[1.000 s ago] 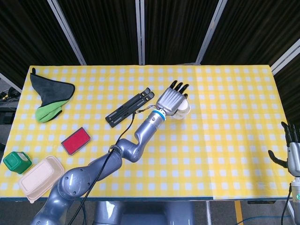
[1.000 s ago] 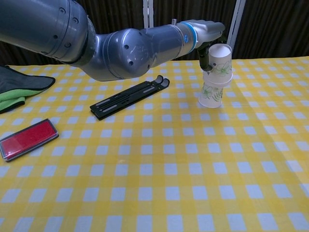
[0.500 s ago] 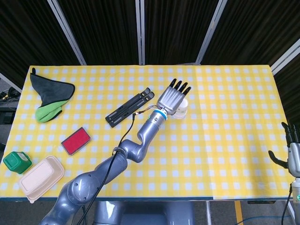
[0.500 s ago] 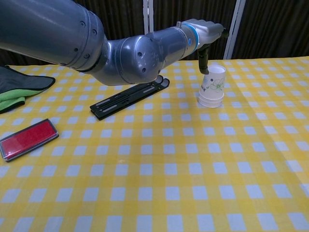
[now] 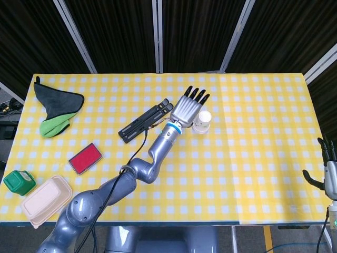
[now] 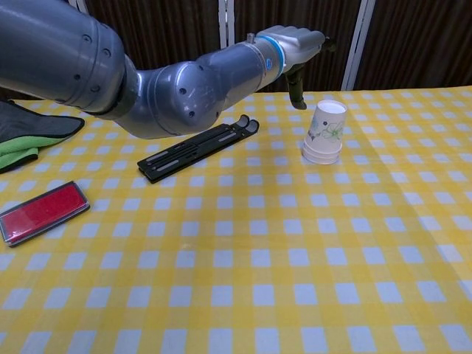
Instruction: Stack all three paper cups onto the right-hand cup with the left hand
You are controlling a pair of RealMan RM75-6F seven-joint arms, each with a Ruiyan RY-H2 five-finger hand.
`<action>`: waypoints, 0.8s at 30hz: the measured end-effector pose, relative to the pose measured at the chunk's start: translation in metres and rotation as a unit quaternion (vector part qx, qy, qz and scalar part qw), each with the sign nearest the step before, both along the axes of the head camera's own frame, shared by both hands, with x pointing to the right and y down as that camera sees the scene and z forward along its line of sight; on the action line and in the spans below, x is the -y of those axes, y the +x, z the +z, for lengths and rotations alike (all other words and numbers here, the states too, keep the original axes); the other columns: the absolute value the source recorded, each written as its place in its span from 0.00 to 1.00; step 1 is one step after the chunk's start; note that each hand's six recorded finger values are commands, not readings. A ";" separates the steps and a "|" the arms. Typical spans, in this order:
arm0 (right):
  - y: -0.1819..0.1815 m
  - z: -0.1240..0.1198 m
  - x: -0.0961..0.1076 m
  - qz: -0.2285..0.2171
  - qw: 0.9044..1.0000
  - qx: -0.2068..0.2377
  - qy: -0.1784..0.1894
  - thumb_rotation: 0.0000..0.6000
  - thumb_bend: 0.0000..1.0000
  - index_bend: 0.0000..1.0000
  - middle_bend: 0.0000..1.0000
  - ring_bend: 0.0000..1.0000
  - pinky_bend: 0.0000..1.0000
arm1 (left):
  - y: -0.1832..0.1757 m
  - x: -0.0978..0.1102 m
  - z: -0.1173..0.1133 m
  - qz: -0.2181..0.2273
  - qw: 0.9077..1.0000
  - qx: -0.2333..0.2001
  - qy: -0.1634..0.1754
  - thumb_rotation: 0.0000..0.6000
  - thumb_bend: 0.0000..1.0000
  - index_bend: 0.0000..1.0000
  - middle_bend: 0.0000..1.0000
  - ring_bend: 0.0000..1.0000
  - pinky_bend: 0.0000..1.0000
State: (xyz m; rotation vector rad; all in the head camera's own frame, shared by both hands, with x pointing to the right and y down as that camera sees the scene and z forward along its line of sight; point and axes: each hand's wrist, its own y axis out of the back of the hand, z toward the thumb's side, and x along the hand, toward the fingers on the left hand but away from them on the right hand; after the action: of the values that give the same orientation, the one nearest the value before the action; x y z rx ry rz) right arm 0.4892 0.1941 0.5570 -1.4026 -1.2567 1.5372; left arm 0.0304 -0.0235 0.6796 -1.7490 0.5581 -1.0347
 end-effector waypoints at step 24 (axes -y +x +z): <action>-0.023 0.010 -0.005 -0.034 0.999 -0.021 -0.003 1.00 0.15 0.00 0.00 0.00 0.00 | -0.300 -0.127 -0.056 -0.129 0.991 0.011 0.030 1.00 0.23 0.00 0.00 0.00 0.00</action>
State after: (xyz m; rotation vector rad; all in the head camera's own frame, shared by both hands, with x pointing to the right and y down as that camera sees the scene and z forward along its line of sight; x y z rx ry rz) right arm 0.4666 0.1994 0.5667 -1.3942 -1.1689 1.5179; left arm -0.2700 0.1039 0.6238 -1.6400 0.8091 -1.2015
